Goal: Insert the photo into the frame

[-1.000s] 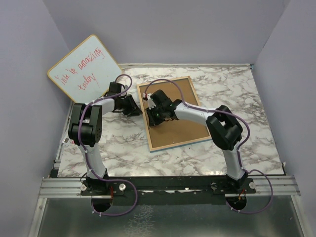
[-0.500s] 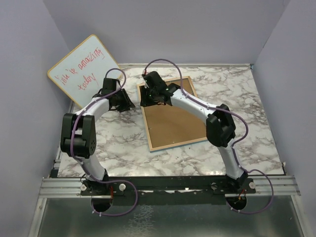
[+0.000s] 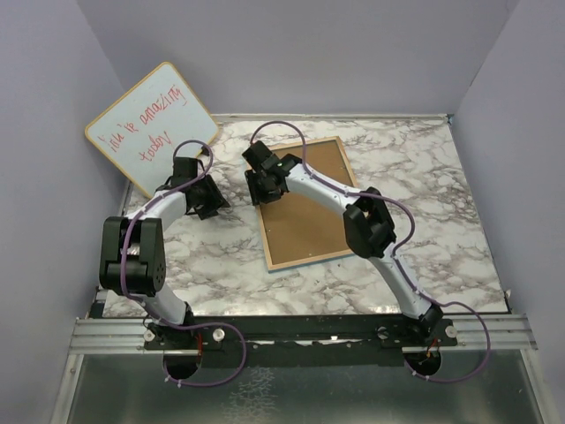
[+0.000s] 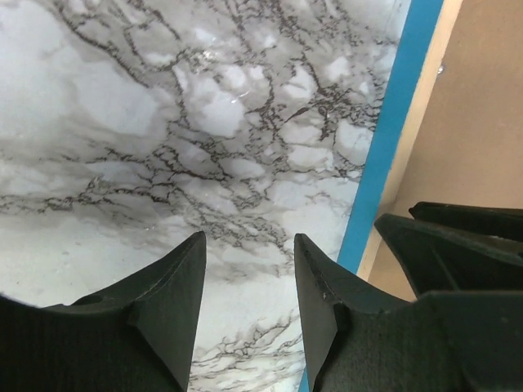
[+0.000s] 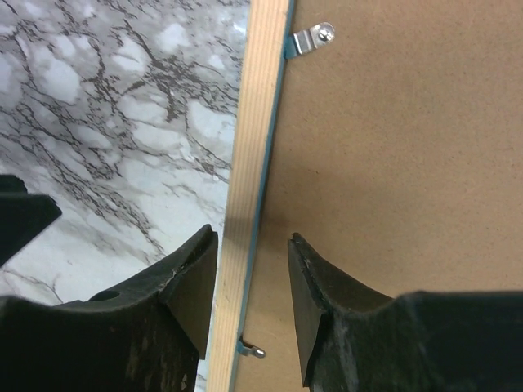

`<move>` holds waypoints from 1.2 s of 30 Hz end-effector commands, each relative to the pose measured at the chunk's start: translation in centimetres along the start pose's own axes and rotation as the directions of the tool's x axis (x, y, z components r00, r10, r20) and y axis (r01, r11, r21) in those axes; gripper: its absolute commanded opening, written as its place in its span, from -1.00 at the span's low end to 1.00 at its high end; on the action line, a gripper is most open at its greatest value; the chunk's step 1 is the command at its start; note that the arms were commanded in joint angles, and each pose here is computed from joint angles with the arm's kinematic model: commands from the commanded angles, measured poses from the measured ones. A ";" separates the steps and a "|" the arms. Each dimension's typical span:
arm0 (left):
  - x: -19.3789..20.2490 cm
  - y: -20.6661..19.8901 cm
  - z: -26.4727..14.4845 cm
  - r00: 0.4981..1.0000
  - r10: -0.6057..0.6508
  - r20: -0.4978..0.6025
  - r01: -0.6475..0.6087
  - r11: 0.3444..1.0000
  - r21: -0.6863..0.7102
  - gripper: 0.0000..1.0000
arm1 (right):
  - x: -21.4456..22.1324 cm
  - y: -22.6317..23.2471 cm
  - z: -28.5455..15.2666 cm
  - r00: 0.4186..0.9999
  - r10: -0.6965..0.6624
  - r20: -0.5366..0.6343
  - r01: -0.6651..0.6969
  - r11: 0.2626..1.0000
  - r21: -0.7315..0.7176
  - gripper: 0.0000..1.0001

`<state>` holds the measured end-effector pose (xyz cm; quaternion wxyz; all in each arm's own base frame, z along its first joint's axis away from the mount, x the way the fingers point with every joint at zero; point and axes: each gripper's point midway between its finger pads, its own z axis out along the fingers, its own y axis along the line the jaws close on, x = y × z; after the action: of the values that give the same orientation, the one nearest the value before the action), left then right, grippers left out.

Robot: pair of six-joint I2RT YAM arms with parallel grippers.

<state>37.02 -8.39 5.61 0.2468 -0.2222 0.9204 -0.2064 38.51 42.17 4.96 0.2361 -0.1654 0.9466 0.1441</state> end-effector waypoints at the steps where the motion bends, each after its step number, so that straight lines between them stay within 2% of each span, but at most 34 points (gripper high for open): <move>1: -0.6 0.0 -1.0 0.999 -0.018 0.051 0.018 1.000 0.016 -0.02 | 1.1 0.4 0.7 0.999 -0.041 -0.033 0.043 0.997 0.056 -0.13; 10: -0.1 0.0 -0.9 0.998 -0.038 0.047 0.036 0.999 0.035 0.10 | 2.9 -0.1 1.7 0.995 -0.067 -0.069 0.076 0.989 0.128 -0.19; 20: 1.1 0.5 -0.3 0.998 -0.061 0.004 0.061 0.998 0.033 0.25 | 3.4 0.8 1.5 0.994 -0.040 -0.099 0.050 0.993 0.105 -0.60; 21: 1.4 0.5 -0.3 0.998 -0.061 -0.003 0.061 0.997 0.037 0.26 | 3.1 0.9 1.3 0.995 -0.036 -0.091 0.045 0.993 0.105 -0.64; 24: 2.2 -0.2 -0.3 0.997 -0.064 -0.034 0.066 0.994 0.089 0.29 | 1.7 1.6 0.1 0.999 -0.022 -0.046 0.026 0.996 0.085 -0.95; 25: 2.5 -0.6 -0.4 0.997 -0.061 -0.043 0.066 0.991 0.114 0.30 | 1.0 1.9 -0.5 1.000 -0.014 -0.023 0.016 0.997 0.075 -0.99; 31: 3.6 -2.9 -3.0 1.000 -0.001 -0.009 0.003 0.963 0.270 0.59 | -4.7 4.2 -6.0 0.985 0.051 0.165 -0.050 0.999 -0.010 -0.99; 36: 4.6 -5.3 -5.8 0.999 0.033 0.035 -0.045 0.909 0.414 0.66 | -6.9 5.7 -9.4 0.966 0.118 0.232 -0.101 0.991 -0.084 -0.99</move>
<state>32.25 -11.39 7.41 0.2640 -0.1976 0.8889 -0.3179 37.31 43.40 7.01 0.2481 -0.1374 0.9516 0.1185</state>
